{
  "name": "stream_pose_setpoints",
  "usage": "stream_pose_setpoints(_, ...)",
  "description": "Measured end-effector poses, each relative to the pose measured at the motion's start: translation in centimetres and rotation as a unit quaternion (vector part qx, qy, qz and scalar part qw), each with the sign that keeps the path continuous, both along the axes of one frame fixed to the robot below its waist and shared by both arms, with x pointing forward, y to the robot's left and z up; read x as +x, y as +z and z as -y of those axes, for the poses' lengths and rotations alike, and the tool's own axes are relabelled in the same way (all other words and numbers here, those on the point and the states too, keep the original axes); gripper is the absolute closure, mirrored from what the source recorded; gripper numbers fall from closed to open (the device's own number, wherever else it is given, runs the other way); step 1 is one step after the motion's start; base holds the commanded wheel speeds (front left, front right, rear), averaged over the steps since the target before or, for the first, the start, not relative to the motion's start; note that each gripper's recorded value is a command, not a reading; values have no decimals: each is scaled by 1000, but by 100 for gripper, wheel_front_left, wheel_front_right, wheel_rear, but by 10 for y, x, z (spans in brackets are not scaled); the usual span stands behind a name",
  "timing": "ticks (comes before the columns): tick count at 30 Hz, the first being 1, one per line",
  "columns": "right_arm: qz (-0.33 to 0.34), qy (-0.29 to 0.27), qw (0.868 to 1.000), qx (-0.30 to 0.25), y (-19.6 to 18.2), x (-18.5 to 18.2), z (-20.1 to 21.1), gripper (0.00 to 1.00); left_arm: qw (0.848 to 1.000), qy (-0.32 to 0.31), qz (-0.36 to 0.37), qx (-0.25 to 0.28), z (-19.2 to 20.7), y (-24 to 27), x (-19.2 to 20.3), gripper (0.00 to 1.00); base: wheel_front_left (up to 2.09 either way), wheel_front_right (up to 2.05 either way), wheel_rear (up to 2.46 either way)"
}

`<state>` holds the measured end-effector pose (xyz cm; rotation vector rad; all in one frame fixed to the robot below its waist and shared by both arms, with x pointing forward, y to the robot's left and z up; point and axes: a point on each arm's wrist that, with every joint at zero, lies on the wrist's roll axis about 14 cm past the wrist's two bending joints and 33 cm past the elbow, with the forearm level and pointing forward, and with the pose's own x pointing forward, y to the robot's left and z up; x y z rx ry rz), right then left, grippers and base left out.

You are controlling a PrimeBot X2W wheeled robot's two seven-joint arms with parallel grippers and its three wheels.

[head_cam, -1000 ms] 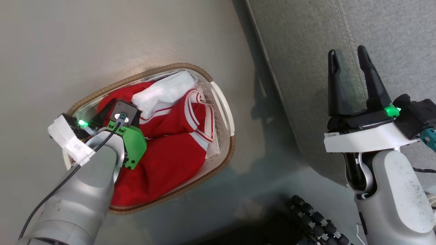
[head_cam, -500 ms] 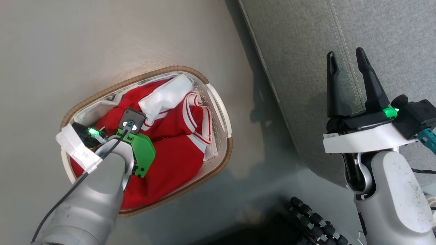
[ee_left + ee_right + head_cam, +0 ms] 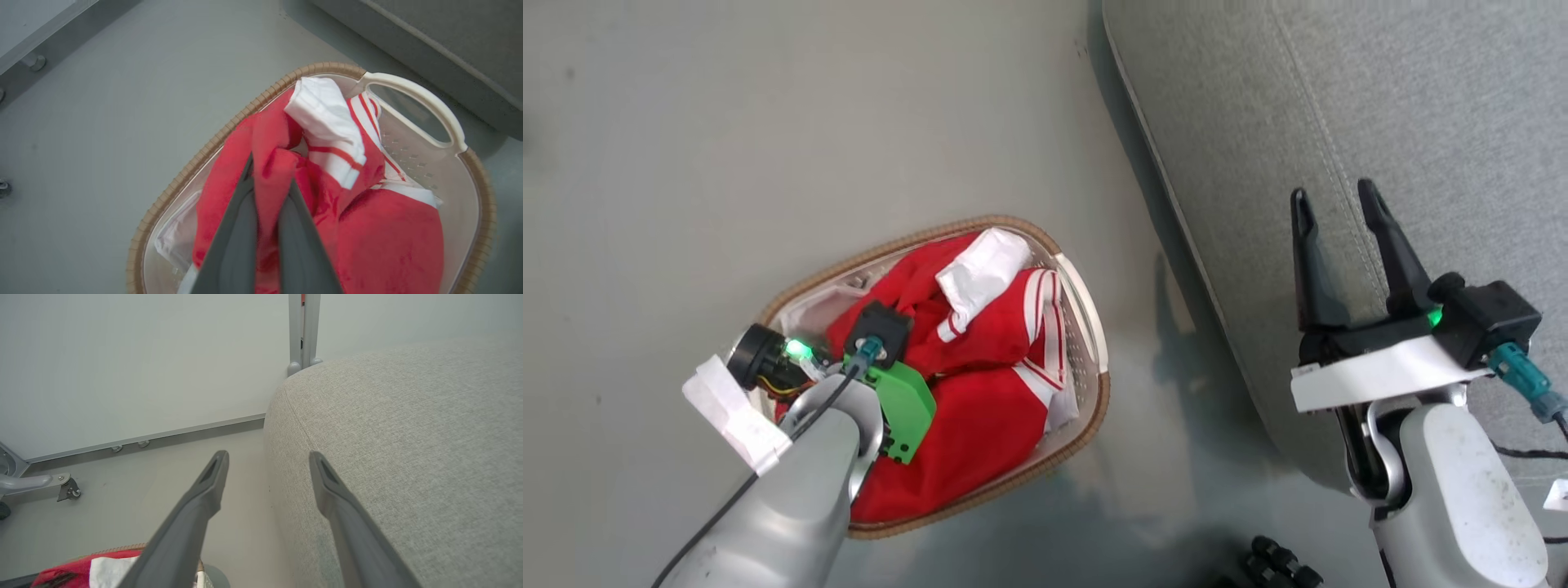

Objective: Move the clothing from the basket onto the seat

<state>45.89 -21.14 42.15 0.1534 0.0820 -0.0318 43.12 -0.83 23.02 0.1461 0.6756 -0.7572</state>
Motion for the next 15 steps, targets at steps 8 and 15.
stream_pose_setpoints(8,15,11,1000,1,24,-24,-11,0,996,-2,90,-22,-6,71,8,100,0,0,0)
stream_pose_setpoints(15,39,27,999,3,48,-47,-24,0,982,-18,185,-24,-16,142,20,100,0,0,0)
